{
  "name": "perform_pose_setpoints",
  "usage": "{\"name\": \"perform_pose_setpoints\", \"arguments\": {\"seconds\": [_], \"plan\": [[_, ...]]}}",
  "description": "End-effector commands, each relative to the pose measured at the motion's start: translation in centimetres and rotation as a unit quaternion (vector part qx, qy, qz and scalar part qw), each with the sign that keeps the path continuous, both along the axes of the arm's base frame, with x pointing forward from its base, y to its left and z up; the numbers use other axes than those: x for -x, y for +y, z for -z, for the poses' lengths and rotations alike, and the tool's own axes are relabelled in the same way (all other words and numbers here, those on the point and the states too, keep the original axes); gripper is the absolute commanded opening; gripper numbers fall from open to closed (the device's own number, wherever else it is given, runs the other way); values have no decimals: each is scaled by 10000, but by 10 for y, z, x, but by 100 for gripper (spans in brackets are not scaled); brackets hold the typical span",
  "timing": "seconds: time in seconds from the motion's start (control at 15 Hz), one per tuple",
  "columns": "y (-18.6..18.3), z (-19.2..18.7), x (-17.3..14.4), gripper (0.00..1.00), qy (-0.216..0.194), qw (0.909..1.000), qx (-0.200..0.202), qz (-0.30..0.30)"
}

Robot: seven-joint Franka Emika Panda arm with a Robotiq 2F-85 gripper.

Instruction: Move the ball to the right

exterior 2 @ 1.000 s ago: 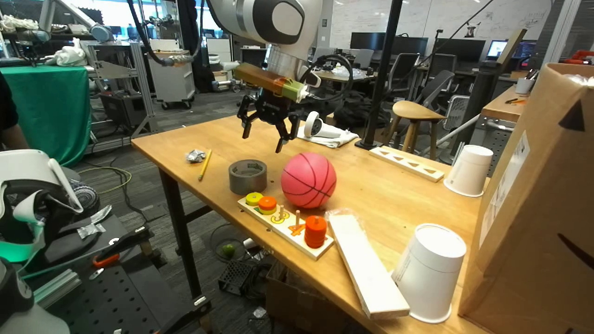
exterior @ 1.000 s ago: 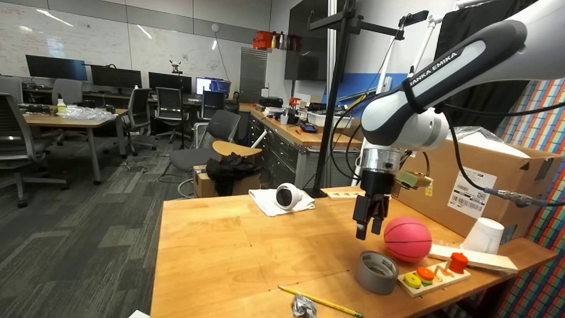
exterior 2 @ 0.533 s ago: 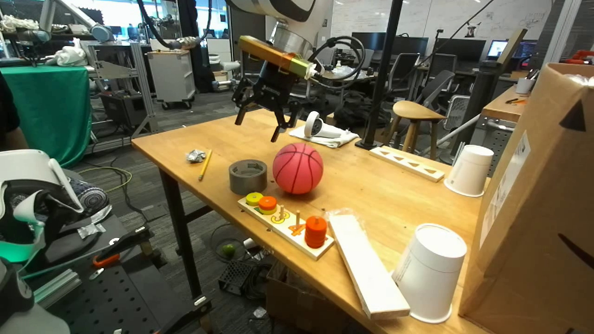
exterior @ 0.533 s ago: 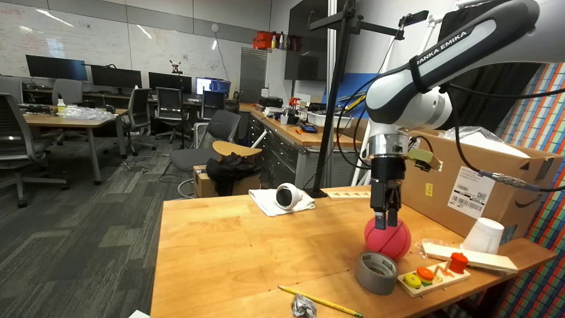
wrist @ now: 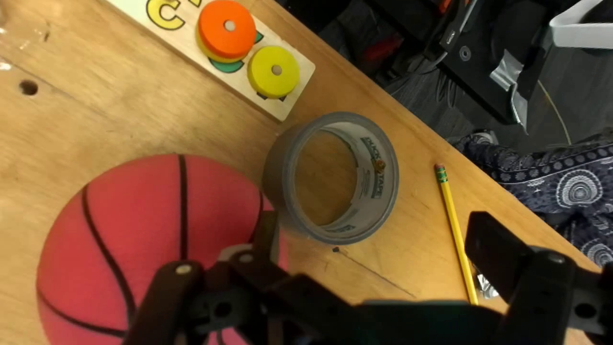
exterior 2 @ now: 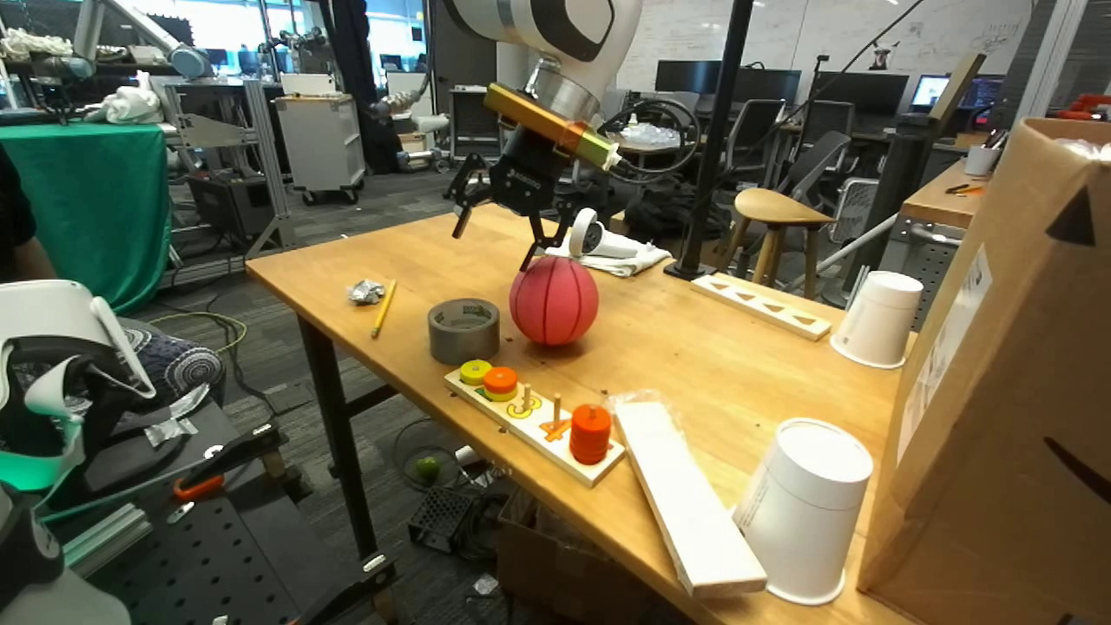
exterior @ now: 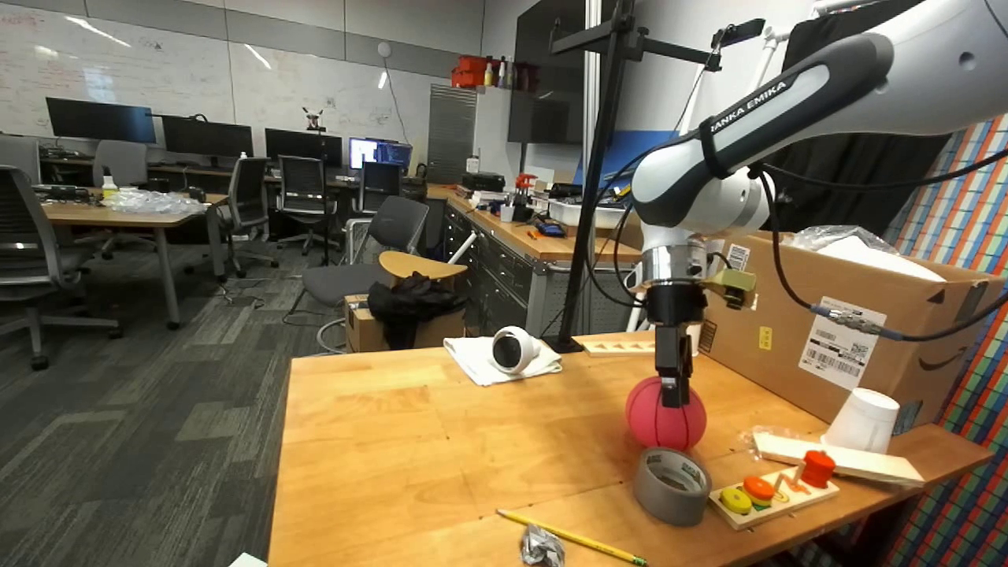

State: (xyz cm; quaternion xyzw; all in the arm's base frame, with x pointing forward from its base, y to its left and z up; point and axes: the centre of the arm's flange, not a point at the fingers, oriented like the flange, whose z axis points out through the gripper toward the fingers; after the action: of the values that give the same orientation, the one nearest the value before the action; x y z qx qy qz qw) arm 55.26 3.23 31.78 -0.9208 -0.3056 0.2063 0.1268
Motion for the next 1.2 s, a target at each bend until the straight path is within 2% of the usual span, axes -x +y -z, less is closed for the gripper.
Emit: {"name": "perform_pose_setpoints", "arguments": {"seconds": [0.0,0.2,0.33,0.53,0.67,0.93,1.13], "plan": [[-3,-9,-25,100,-48,9994,-189,-275],[-13,-10,-36,100,-2,9991,-271,-338],[-26,-10,-46,100,-210,9992,-159,-295],[-64,-5,-72,100,-674,9974,158,-211],[-94,-7,-92,100,-926,9937,637,-6],[-129,-37,-108,100,-1599,9736,1630,-38],[-126,-65,-109,100,-2121,9523,2192,-121]]}}
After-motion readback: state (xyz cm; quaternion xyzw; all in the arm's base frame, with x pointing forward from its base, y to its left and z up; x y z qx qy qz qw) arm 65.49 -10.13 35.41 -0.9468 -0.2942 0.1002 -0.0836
